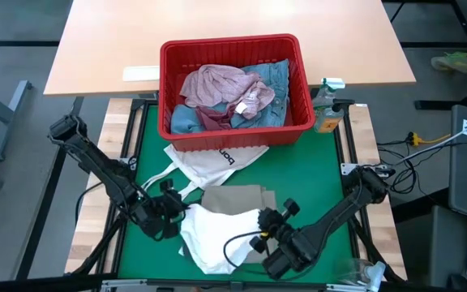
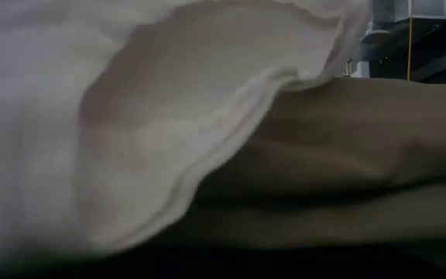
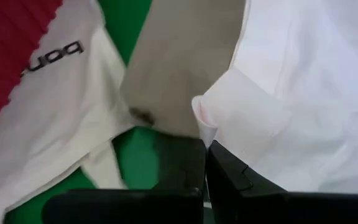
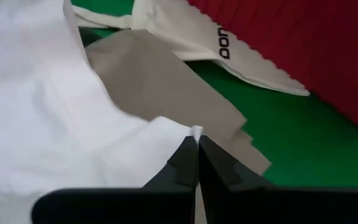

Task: Fold laundry
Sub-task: Fold the pink panty

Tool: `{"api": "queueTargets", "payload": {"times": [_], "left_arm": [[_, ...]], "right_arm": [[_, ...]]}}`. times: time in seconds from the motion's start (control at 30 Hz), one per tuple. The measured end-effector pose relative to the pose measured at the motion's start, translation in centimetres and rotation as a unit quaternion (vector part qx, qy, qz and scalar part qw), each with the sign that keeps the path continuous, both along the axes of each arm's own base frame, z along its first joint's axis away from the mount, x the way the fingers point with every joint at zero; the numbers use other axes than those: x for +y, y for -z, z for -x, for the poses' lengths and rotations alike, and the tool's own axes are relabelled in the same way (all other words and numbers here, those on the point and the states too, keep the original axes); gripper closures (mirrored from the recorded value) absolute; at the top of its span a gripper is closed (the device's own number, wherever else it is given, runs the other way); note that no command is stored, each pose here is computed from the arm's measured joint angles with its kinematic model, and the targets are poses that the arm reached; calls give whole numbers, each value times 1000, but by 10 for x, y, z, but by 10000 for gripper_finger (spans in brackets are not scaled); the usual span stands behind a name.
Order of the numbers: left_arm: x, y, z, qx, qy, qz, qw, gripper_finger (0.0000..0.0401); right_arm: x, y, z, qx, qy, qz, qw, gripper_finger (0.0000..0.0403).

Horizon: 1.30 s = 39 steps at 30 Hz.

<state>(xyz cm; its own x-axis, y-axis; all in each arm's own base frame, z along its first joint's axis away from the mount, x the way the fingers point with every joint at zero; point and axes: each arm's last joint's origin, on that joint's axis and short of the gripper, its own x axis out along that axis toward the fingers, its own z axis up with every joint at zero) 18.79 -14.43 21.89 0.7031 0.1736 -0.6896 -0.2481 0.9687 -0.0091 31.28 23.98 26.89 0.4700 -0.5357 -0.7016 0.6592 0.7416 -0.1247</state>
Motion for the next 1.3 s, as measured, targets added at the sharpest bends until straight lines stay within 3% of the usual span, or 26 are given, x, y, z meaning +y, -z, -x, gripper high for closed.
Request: {"api": "queueTargets", "payload": {"times": [0.2, 0.43, 0.9, 1.17, 1.3], "left_arm": [[7, 5, 7, 34, -39, -6, 999, 399], [10, 6, 7, 42, -46, -9, 998, 399], [16, 6, 3, 48, -59, -1, 997, 395], [16, 6, 3, 50, -58, 1, 997, 322], [16, 6, 3, 50, -58, 1, 997, 288]], "right_arm": [[-7, 1, 9, 49, 49, -20, 997, 397], [-17, 2, 3, 65, 53, -17, 996, 396], [-37, 4, -11, 117, 70, -58, 989, 395], [-37, 4, -10, 122, 70, -64, 988, 393], [-37, 4, -10, 123, 70, -65, 988, 362]]}}
